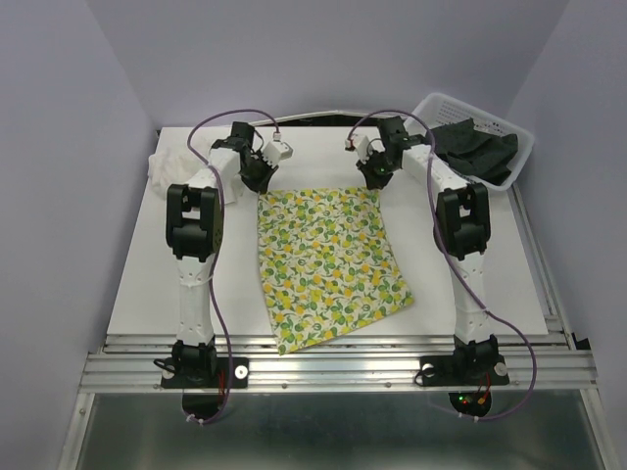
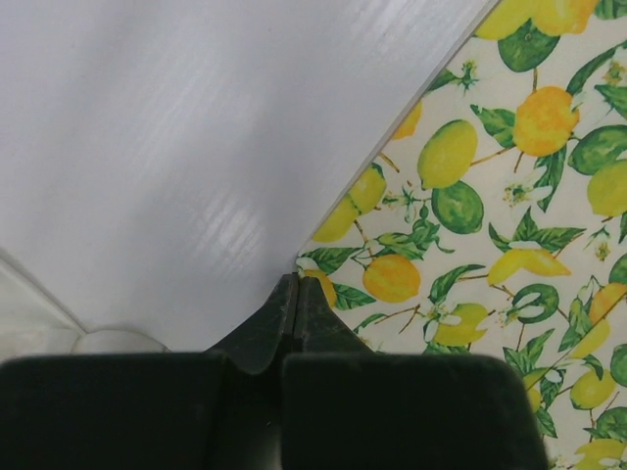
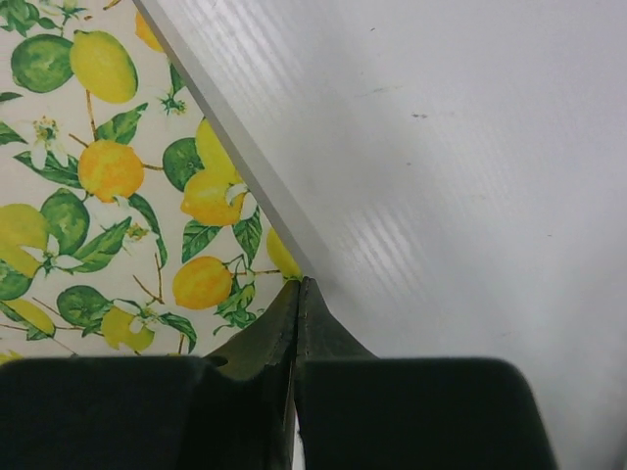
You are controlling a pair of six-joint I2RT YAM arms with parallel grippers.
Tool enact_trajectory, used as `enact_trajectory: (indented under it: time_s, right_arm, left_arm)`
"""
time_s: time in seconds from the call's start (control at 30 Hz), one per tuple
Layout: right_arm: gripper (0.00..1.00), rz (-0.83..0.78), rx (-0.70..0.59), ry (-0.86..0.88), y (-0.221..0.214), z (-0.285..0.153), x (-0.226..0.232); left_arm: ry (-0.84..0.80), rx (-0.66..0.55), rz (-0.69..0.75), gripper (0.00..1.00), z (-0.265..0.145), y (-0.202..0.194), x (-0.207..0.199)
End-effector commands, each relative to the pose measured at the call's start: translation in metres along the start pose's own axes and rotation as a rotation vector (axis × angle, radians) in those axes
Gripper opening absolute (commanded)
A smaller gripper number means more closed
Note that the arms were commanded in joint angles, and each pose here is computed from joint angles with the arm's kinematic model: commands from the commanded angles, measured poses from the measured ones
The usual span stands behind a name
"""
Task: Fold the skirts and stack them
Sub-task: Fold the skirt
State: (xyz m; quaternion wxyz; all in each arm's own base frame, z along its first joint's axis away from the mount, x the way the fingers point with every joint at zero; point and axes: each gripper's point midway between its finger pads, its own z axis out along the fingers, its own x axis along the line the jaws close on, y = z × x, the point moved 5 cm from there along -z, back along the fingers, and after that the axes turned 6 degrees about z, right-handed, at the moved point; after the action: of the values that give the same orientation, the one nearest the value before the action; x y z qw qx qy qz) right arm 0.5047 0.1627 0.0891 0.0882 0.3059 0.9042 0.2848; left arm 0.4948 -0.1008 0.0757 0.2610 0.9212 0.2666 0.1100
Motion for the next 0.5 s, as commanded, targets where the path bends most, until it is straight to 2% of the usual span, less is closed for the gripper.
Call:
enact_trajectory:
  time_s: [0.0,0.2,0.47]
  right_arm:
    - [0.01,-0.035,-0.127,-0.108,0.037,-0.033,-0.026]
    - [0.01,-0.049,-0.204,-0.234,0.057,-0.064,-0.048]
    - [0.01,-0.108,-0.350,-0.371,0.100,-0.123,-0.061]
  left_arm:
    - [0.078,-0.076,0.004,0.00,-0.031,0.028,0.019]
    - [0.200,-0.170,0.023,0.00,-0.069,0.059,0.038]
    - [0.351,-0.293,0.089,0.00,-0.147,0.102,0.046]
